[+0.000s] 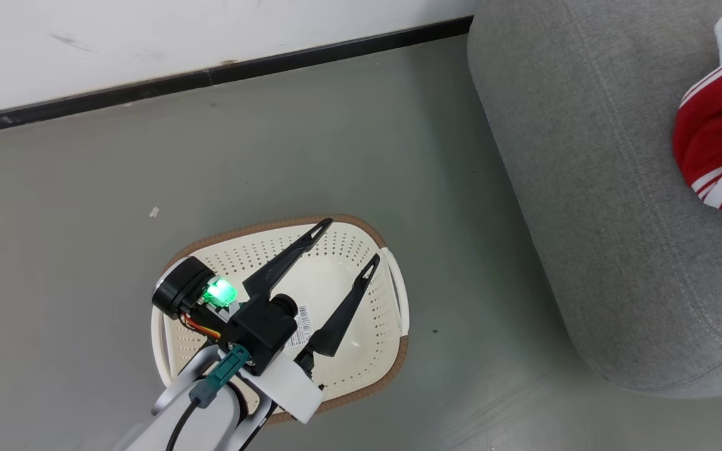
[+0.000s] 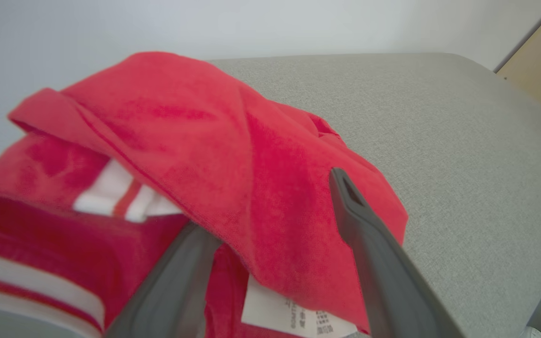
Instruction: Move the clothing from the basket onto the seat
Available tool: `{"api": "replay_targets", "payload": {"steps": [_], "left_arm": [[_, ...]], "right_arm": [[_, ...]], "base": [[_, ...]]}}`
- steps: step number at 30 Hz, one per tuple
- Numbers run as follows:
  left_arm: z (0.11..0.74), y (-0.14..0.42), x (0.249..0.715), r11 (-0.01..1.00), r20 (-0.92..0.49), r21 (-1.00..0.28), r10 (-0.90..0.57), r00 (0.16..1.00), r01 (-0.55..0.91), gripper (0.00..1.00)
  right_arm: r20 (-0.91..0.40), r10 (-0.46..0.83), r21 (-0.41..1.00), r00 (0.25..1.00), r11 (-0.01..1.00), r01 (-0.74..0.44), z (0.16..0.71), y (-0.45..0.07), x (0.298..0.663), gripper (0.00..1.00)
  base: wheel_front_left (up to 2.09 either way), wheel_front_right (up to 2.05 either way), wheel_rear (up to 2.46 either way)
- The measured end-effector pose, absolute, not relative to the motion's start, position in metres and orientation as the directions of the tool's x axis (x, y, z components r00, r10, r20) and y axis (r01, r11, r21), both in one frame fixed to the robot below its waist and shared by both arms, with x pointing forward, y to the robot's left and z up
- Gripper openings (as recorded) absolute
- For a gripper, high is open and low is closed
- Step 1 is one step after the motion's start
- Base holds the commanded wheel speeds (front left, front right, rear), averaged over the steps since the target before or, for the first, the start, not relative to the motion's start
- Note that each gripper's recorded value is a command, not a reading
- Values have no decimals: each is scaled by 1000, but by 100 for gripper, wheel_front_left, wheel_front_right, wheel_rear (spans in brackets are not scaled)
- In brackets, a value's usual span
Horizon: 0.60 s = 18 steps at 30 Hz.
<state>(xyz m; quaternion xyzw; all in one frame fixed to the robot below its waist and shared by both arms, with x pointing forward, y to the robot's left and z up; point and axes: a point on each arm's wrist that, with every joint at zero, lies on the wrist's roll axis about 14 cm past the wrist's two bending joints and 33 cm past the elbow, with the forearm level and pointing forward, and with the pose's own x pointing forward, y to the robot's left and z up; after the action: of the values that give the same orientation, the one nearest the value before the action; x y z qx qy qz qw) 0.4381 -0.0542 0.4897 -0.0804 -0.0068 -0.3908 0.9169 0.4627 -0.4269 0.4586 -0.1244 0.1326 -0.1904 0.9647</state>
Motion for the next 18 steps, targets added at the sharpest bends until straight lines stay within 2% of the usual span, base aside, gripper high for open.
{"api": "replay_targets", "payload": {"steps": [18], "left_arm": [[513,-73,436,651,152,-138,-731,665,747,100]], "right_arm": [[-166,-390,-353,906,881,315,484,-435,418,100]], "base": [[0,0,0]]}}
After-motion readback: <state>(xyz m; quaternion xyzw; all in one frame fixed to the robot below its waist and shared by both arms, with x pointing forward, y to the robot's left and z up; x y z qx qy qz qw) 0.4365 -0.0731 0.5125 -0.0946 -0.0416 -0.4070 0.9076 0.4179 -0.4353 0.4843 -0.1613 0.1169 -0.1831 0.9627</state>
